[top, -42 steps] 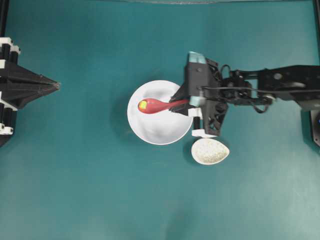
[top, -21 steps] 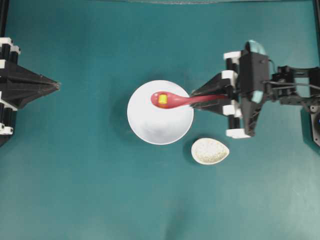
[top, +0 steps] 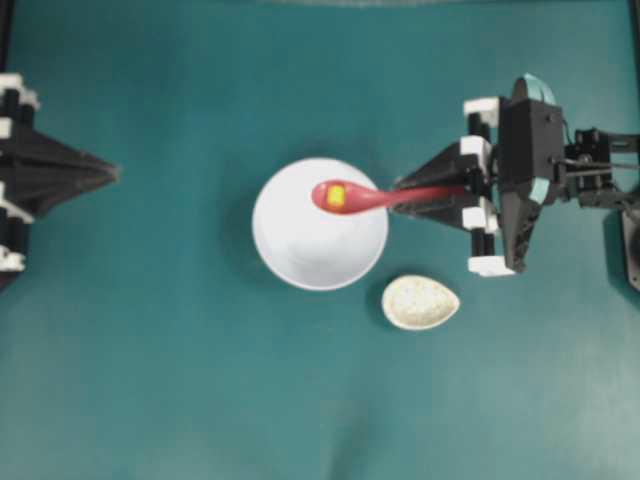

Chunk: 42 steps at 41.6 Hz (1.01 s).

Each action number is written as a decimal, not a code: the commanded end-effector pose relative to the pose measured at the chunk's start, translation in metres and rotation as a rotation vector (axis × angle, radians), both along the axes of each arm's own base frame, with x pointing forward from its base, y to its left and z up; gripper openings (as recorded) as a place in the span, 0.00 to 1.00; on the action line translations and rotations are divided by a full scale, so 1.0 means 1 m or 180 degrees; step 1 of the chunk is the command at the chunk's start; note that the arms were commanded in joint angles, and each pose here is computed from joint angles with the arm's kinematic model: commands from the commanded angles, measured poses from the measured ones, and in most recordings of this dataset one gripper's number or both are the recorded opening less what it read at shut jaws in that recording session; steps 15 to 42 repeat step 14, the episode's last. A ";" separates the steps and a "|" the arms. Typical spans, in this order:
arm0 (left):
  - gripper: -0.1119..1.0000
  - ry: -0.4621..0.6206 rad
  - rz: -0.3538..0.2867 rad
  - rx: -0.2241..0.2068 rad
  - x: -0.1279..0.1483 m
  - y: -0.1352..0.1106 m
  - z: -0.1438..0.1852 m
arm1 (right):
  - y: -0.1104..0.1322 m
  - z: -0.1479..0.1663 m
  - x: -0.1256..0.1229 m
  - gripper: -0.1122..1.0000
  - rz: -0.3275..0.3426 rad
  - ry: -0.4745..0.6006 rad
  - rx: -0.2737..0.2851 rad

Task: Scoop the yellow hexagonal prism block from the bowl with a spoon using the right arm.
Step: 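Raise the spoon holding the yellow block above the bowl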

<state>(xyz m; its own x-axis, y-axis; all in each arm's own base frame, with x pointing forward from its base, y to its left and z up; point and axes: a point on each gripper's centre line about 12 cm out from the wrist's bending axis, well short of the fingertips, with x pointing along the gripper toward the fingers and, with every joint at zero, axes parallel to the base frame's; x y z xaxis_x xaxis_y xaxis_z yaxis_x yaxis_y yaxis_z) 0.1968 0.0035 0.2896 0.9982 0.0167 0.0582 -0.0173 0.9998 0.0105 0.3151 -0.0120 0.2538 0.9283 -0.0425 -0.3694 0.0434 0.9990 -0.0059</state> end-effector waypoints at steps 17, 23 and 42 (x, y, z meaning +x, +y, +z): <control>0.10 0.0010 0.0003 -0.0005 0.002 0.000 0.001 | 0.001 0.010 0.001 0.30 -0.0002 -0.0122 0.0007; 0.10 0.0010 0.0003 -0.0005 0.002 0.000 0.001 | 0.001 0.010 0.001 0.30 -0.0002 -0.0122 0.0007; 0.10 0.0010 0.0003 -0.0005 0.002 0.000 0.001 | 0.001 0.010 0.001 0.30 -0.0002 -0.0122 0.0007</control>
